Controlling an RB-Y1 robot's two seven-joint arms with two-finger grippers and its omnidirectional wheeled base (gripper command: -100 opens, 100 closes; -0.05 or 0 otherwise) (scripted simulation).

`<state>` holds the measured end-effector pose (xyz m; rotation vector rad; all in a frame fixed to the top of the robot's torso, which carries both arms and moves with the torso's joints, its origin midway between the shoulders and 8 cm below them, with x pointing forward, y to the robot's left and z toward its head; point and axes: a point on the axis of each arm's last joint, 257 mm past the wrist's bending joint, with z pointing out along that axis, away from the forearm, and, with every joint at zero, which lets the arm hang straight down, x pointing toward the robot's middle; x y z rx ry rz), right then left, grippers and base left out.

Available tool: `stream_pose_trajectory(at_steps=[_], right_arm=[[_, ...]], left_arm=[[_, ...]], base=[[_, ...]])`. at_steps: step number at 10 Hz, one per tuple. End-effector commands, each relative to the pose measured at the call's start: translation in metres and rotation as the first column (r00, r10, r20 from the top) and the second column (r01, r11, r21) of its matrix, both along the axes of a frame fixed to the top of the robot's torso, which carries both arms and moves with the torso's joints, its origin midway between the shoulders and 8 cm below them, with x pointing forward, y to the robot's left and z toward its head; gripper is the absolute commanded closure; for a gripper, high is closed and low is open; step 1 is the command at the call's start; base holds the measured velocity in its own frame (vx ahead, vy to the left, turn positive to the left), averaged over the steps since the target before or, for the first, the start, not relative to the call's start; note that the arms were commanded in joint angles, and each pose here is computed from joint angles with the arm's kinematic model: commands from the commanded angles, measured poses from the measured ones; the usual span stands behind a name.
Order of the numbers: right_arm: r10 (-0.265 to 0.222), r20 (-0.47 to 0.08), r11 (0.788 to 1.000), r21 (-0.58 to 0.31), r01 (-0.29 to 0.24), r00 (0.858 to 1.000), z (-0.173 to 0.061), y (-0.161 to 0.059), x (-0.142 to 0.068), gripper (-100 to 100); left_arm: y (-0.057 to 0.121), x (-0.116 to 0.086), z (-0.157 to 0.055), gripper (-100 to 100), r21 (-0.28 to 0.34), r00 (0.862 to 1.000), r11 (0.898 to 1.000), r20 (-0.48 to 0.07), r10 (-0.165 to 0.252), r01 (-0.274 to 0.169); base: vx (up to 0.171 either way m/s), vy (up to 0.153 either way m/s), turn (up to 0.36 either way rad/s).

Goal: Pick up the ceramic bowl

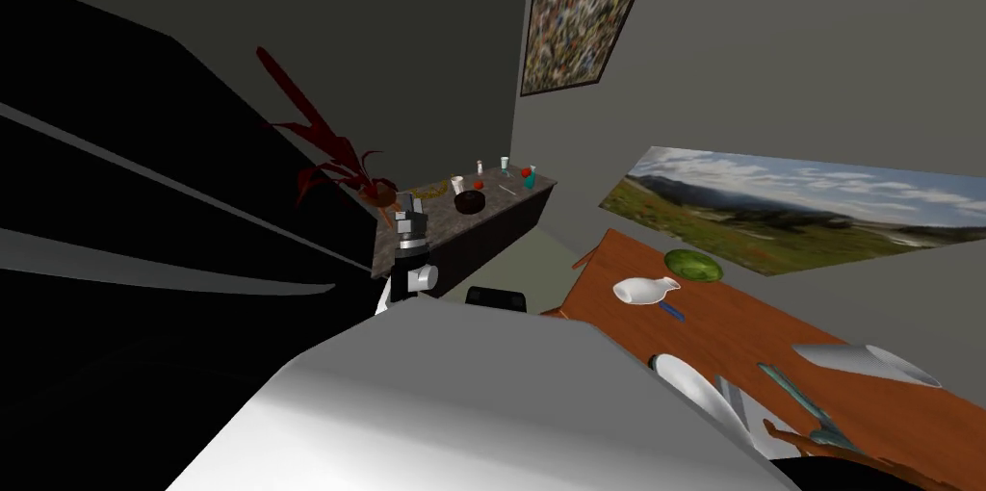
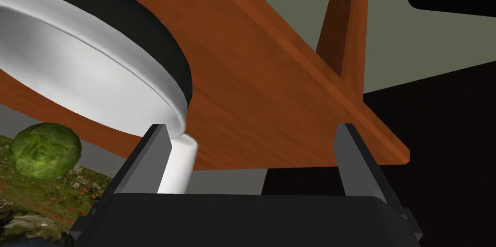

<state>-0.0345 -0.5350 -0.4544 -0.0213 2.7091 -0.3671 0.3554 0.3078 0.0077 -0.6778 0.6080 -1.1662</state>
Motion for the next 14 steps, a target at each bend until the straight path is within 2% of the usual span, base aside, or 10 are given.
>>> stream_pose_trajectory(at_steps=[1, 4, 5, 6, 7, 8, 9, 12, 13, 14], right_arm=[[0.04, -0.08, 0.998, -0.041, -0.043, 0.996, 0.001, -0.013, -0.029, -100], [0.1, -0.195, 0.99, -0.075, -0.117, 0.976, 0.0, -0.026, -0.068, -100], [0.129, -0.238, 0.986, -0.069, -0.149, 0.963, -0.003, -0.023, -0.084, -100], [0.147, -0.252, 0.986, -0.045, -0.163, 0.957, -0.01, -0.011, -0.091, -100], [0.133, -0.238, 0.987, -0.058, -0.151, 0.962, -0.01, -0.018, -0.086, -100], [0.137, -0.241, 0.986, -0.056, -0.154, 0.961, -0.011, -0.017, -0.087, 0], [0.127, -0.238, 0.988, -0.059, -0.145, 0.963, -0.019, -0.017, -0.086, -100], [0.12, -0.236, 0.989, -0.061, -0.137, 0.964, -0.026, -0.016, -0.085, -100], [0.119, -0.236, 0.989, -0.061, -0.137, 0.964, -0.027, -0.015, -0.086, 100], [0.119, -0.236, 0.989, -0.061, -0.137, 0.964, -0.026, -0.016, -0.086, 100]], left_arm=[[0.0, 0.0, 0.0, 0, 0.0, 1.0, 1.0, 0.0, 0.0, 0.0], [0.0, 0.0, 0.0, 0, 0.0, 1.0, 1.0, 0.0, 0.0, 0.0], [0.0, 0.0, 0.0, 0, 0.0, 1.0, 1.0, 0.0, 0.0, 0.0], [0.0, 0.0, 0.0, 0, 0.0, 1.0, 1.0, 0.0, 0.0, 0.0], [0.0, 0.0, 0.0, 0, 0.0, 1.0, 1.0, 0.0, 0.0, 0.0], [0.0, 0.0, 0.0, 0, 0.0, 1.0, 1.0, 0.0, 0.0, 0.0], [0.0, 0.0, 0.0, 0, 0.0, 1.0, 1.0, 0.0, 0.0, 0.0], [0.0, 0.0, 0.0, 0, 0.0, 1.0, 1.0, 0.0, 0.0, 0.0], [0.0, 0.0, 0.0, 0, 0.0, 1.0, 1.0, 0.0, 0.0, 0.0], [0.0, 0.0, 0.0, 0, 0.0, 1.0, 1.0, 0.0, 0.0, 0.0]], base=[[0.018, -0.077, 0.264], [0.018, -0.091, 0.25], [0.004, -0.104, 0.266], [-0.012, -0.096, 0.201], [-0.006, -0.041, 0.032], [-0.001, -0.009, -0.003], [-0.021, -0.009, 0.064], [-0.026, -0.013, 0.048], [0.0, 0.0, 0.0], [-0.002, 0.005, -0.007]])
